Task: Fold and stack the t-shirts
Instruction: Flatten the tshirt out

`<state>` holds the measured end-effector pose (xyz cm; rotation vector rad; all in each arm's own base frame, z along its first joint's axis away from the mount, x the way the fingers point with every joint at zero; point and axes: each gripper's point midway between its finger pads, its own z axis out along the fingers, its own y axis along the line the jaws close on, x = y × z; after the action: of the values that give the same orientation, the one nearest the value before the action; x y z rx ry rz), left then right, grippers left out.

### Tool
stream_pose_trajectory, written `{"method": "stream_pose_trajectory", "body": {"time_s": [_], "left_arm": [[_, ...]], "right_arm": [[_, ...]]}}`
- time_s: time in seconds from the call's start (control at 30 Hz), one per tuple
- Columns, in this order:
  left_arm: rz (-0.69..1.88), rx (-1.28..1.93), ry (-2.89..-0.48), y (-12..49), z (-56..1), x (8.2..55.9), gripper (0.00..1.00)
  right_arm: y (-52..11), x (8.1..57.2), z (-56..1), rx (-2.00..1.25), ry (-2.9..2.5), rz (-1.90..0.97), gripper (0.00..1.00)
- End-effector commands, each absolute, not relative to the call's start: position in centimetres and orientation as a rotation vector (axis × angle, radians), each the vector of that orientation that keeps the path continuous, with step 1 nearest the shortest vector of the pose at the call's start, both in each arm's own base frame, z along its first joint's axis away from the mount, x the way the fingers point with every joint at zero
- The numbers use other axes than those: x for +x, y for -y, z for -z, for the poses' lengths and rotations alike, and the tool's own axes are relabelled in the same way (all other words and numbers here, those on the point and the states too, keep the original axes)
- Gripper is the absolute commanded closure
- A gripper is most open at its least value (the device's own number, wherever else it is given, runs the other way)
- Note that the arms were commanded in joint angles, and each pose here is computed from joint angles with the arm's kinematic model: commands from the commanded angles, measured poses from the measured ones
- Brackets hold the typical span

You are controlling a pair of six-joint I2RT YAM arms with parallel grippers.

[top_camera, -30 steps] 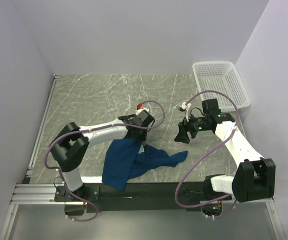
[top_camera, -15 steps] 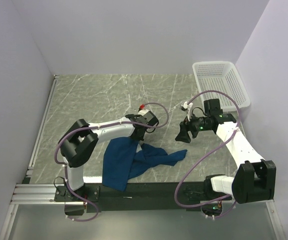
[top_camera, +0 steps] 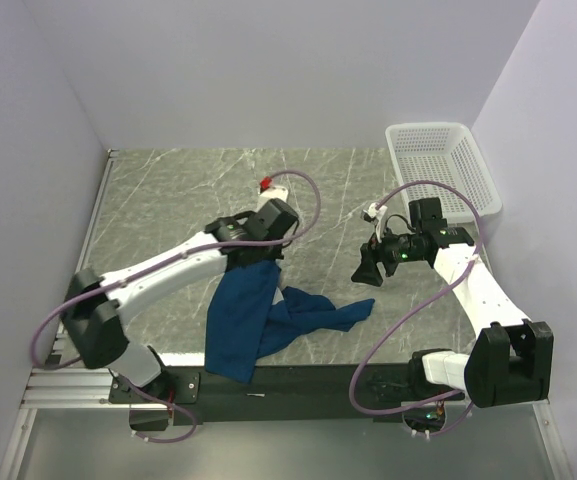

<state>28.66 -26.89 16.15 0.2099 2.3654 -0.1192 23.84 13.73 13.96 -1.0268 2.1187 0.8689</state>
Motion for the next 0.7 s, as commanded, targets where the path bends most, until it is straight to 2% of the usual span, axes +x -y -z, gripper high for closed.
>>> {"method": "stream_pose_trajectory", "body": {"time_s": [0.0, 0.03, 0.07, 0.1, 0.13, 0.2, 0.27, 0.37, 0.47, 0.57, 0.6, 0.67], "left_arm": [[0.308, 0.198, -2.343, 27.9, -18.9, 27.4, 0.99], [0.350, 0.215, -2.357, 28.2, -18.7, 27.0, 0.93], [0.376, 0.229, -2.378, 28.4, -18.1, 26.6, 0.80], [0.365, 0.237, -2.426, 28.2, -16.7, 25.9, 0.50], [0.359, 0.253, -2.466, 28.2, -15.6, 25.3, 0.41], [0.289, 0.276, -2.547, 27.8, -12.4, 24.7, 0.32], [0.241, 0.298, -2.585, 27.6, -10.5, 24.4, 0.32], [0.160, 0.315, -2.609, 27.2, -8.5, 24.7, 0.35], [0.072, 0.342, -2.635, 26.9, -6.8, 25.2, 0.45], [-0.067, 0.369, -2.662, 26.2, -5.1, 25.6, 0.73], [-0.081, 0.372, -2.649, 26.4, -5.4, 25.9, 0.99], [-0.080, 0.368, -2.599, 27.0, -7.1, 26.4, 0.99]], "right_arm": [[-14.0, 23.9, -15.7, -1.059, -2.050, -0.871, 0.24], [-14.2, 23.8, -15.9, -1.065, -2.042, -0.890, 0.24], [-14.2, 23.7, -15.9, -1.070, -2.041, -0.895, 0.24], [-14.2, 23.7, -15.9, -1.067, -2.043, -0.897, 0.24], [-14.2, 23.8, -15.9, -1.067, -2.041, -0.891, 0.24], [-14.1, 23.9, -15.9, -1.060, -2.043, -0.881, 0.24], [-14.1, 23.9, -15.8, -1.054, -2.047, -0.884, 0.24], [-14.1, 23.9, -15.8, -1.055, -2.047, -0.884, 0.24], [-14.1, 23.9, -15.7, -1.056, -2.054, -0.885, 0.24], [-14.1, 23.9, -15.7, -1.053, -2.056, -0.885, 0.24], [-14.1, 23.9, -15.7, -1.054, -2.054, -0.883, 0.24], [-14.0, 23.9, -15.8, -1.053, -2.053, -0.880, 0.24]]}}
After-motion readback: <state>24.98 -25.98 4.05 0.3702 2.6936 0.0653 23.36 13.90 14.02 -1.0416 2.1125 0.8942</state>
